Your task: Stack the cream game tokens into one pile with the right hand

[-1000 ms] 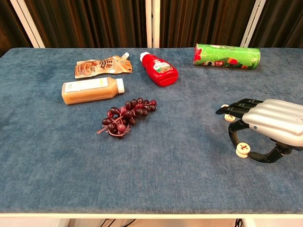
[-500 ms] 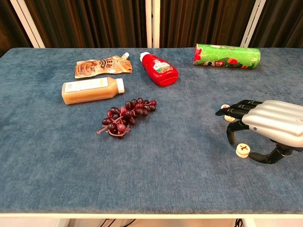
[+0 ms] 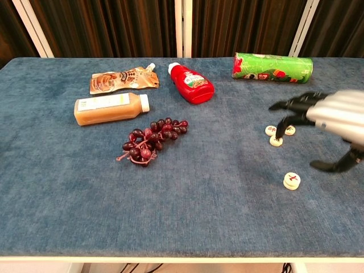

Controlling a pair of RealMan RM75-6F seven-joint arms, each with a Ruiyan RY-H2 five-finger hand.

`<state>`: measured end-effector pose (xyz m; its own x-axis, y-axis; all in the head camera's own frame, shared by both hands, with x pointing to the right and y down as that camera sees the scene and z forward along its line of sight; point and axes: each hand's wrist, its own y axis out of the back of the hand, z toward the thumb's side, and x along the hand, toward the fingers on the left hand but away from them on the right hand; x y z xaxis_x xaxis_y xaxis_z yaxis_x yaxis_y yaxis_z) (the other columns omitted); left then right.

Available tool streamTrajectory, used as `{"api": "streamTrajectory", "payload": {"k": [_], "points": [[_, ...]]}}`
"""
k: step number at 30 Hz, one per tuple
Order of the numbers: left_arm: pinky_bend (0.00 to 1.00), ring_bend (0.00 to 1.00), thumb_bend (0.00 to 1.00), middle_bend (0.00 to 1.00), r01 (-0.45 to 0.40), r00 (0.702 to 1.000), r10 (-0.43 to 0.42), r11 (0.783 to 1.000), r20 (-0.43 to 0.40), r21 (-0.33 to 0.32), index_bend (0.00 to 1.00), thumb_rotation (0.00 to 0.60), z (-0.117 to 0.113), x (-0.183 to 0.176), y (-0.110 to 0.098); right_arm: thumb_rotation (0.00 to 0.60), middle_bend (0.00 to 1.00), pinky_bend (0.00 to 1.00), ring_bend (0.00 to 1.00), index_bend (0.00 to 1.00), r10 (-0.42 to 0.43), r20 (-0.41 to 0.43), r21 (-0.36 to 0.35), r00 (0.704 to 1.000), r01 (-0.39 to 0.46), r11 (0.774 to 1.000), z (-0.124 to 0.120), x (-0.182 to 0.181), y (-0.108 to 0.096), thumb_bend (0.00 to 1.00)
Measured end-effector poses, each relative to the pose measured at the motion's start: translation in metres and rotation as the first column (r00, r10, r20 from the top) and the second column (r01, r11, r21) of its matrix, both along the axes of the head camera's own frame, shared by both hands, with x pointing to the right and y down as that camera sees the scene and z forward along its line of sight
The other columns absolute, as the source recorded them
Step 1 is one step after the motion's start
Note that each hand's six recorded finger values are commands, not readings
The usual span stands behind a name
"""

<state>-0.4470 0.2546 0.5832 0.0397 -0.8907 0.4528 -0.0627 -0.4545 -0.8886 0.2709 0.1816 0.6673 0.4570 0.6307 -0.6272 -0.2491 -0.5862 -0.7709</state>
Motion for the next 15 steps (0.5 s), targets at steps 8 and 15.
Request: {"api": "streamTrajectory", "payload": {"k": [8, 15], "points": [[0.0, 0.0, 0.11, 0.0, -0.008, 1.0, 0.008, 1.0, -0.001, -0.001, 0.0, 0.6, 0.001, 0.003, 0.0, 0.6, 0.01, 0.0, 0.0, 0.26, 0.084, -0.024, 0.024, 0.996, -0.083, 0.996, 0.015, 0.008, -0.028, 0.26], [0.0, 0.0, 0.11, 0.0, -0.005, 1.0, 0.005, 1.0, 0.004, -0.002, 0.0, 0.6, 0.001, 0.002, 0.0, 0.6, 0.02, 0.0, 0.0, 0.27, 0.14, -0.058, 0.037, 0.988, -0.138, 0.99, 0.047, 0.002, -0.045, 0.26]]}}
